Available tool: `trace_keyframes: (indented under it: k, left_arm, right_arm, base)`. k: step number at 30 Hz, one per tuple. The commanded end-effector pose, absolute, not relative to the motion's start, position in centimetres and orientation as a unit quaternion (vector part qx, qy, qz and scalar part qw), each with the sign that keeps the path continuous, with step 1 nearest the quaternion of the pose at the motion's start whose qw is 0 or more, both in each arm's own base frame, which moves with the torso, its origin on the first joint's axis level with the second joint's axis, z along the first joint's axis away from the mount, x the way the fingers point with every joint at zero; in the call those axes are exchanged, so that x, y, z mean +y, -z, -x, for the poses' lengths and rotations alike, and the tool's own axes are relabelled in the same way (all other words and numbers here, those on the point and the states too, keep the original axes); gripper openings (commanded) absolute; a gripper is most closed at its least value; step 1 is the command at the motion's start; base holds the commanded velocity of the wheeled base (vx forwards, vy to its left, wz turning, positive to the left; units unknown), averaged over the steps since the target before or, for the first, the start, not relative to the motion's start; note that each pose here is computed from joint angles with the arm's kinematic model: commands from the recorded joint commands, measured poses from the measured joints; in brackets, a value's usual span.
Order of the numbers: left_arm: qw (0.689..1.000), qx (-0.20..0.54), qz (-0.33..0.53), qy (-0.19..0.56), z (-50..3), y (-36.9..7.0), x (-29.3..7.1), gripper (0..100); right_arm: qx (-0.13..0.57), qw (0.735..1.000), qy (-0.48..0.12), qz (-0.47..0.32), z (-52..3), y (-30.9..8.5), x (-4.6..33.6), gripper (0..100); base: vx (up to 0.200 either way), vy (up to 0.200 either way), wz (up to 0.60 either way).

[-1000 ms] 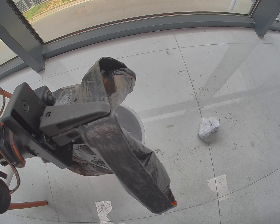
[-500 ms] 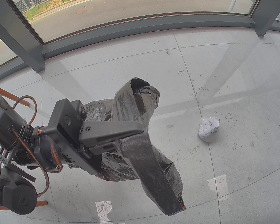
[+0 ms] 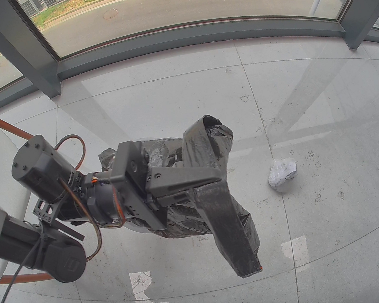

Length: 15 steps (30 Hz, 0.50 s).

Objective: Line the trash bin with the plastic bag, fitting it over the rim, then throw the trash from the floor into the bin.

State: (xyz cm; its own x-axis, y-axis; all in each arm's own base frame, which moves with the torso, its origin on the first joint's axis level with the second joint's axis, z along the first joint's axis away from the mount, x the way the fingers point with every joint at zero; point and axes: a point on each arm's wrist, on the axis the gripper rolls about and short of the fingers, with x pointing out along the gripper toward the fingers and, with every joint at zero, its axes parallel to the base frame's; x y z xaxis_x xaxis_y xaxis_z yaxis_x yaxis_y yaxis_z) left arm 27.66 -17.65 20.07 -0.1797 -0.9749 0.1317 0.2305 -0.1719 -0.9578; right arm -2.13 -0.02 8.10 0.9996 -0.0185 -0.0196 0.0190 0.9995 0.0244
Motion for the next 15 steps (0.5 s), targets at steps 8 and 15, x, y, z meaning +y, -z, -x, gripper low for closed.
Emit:
trace_keyframes:
  k: [8, 15]
  left_arm:
    - [0.460, 0.451, 0.442, 0.624, -31.2, -16.6, -19.8, 0]
    - [0.467, 0.449, 0.469, 0.600, -33.9, -16.2, -18.5, 0]
  right_arm:
    - [0.019, 1.000, 0.009, -0.012, 2.0, -7.6, 0.0, 100]
    - [0.019, 1.000, 0.009, -0.012, 2.0, -7.6, 0.0, 100]
  base:
    - [0.000, 0.000, 0.00]
    - [0.000, 0.000, 0.00]
